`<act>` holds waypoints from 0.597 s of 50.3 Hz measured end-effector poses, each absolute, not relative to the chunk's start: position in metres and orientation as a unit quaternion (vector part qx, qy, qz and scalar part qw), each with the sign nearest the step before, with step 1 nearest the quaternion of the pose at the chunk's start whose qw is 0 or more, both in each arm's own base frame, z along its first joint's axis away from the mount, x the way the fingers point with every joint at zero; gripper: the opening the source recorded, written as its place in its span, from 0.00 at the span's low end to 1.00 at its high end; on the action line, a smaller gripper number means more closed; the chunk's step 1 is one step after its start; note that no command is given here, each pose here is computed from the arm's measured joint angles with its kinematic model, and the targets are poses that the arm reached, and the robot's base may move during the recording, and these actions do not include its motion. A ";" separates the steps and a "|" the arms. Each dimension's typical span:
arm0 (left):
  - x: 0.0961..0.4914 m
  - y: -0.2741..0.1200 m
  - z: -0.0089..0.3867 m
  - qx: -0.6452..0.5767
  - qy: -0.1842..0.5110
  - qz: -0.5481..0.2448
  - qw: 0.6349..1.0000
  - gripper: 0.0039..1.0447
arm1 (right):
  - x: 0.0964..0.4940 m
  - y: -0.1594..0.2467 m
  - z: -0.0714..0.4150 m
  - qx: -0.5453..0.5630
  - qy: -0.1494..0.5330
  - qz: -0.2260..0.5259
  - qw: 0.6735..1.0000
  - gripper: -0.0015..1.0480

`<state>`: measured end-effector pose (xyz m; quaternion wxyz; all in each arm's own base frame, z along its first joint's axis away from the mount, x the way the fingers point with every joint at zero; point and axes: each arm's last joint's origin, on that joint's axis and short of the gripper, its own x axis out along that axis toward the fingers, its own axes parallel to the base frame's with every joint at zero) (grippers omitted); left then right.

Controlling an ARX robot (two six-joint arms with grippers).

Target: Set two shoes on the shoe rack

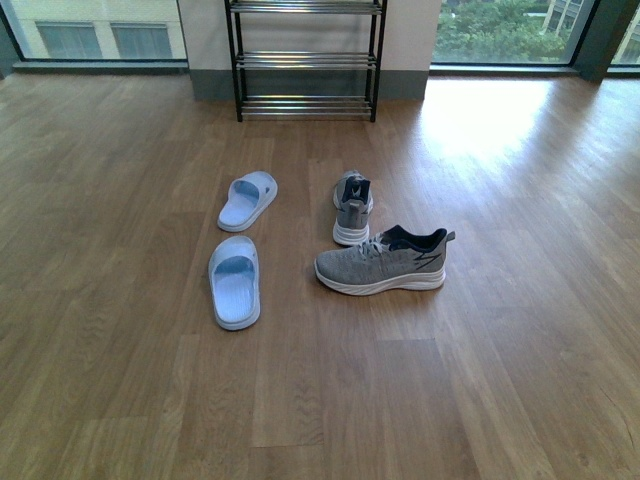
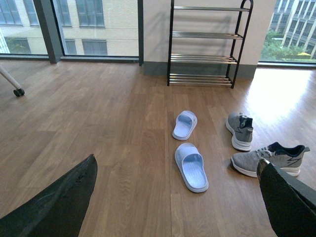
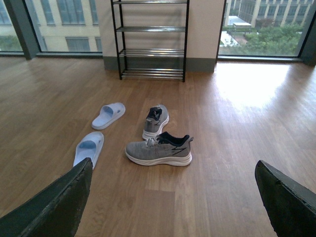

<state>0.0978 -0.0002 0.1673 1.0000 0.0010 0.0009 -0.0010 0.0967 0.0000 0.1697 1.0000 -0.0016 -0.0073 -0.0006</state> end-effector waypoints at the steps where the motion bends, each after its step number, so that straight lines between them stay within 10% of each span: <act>1: 0.098 0.000 0.167 0.001 0.001 -0.001 1.000 0.91 | 0.097 0.000 0.170 -0.002 -0.007 -0.001 1.000 0.91; 30: 0.098 0.000 0.167 0.001 0.001 -0.001 1.000 0.91 | 0.097 0.000 0.170 -0.002 -0.007 -0.001 1.000 0.91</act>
